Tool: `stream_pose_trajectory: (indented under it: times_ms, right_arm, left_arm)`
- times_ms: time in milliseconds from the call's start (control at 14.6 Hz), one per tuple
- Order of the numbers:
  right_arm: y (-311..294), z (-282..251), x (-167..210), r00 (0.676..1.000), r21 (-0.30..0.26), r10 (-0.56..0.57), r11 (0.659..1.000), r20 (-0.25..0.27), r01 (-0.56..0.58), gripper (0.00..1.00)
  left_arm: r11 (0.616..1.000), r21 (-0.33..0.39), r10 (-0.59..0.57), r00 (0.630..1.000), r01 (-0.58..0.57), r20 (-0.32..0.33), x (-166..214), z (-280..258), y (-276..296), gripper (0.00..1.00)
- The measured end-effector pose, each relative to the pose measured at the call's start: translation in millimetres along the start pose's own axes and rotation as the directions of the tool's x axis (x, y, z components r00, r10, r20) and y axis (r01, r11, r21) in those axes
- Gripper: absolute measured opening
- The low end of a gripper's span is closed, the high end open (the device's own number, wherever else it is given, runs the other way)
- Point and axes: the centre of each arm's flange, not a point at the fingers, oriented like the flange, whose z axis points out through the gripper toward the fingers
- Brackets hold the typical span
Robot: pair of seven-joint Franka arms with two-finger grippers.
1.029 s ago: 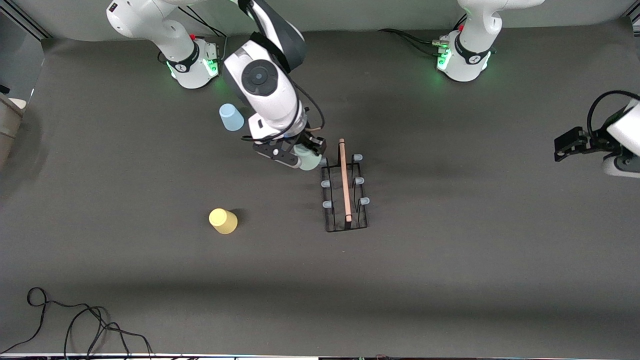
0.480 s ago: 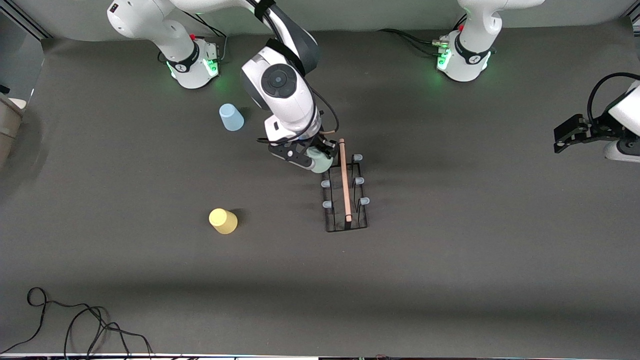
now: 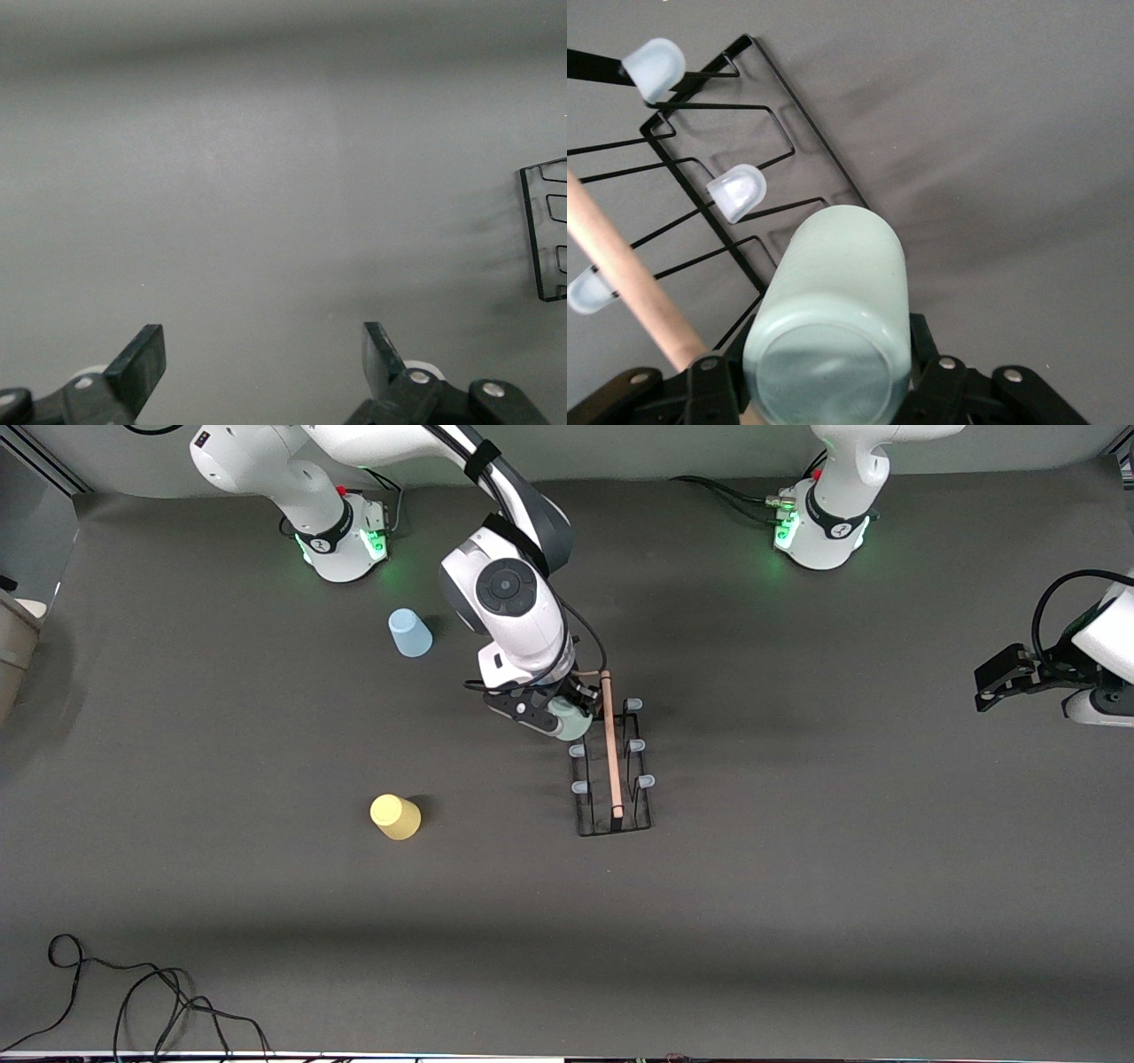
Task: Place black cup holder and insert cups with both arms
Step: 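Lower the green cup onto a rack peg and open the right gripper, then move the right gripper to the yellow cup and grasp it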
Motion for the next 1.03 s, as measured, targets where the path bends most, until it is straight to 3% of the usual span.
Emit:
stream_pose_trajectory:
  times_ms: [206, 480, 823, 1029]
  right_arm:
    - [-1, 18, -4, 1.0, -0.007, -0.007, 1.0, -0.004, 0.007, 0.68]
    - [-6, 12, -5, 1.0, 0.007, -0.009, 1.0, -0.009, 0.009, 0.99]
    - [-7, -31, 5, 1.0, 0.024, 0.002, 1.0, -0.013, -0.002, 1.0]
    - [18, -86, 42, 0.999, -0.023, -0.033, 0.999, -0.003, 0.033, 1.0]
  left_arm:
    - [1.0, 0.0, 0.0, 1.0, 0.0, 0.0, 0, 0, 0, 0.97]
    - [1.0, 0.0, 0.001, 1.0, -0.001, 0.002, 0, 1, 0, 0.93]
    - [1.0, -0.001, 0.001, 1.0, -0.001, 0.008, -1, 2, 0, 0.95]
    - [1.0, -0.001, 0.002, 1.0, -0.002, 0.008, -1, 2, 1, 0.95]
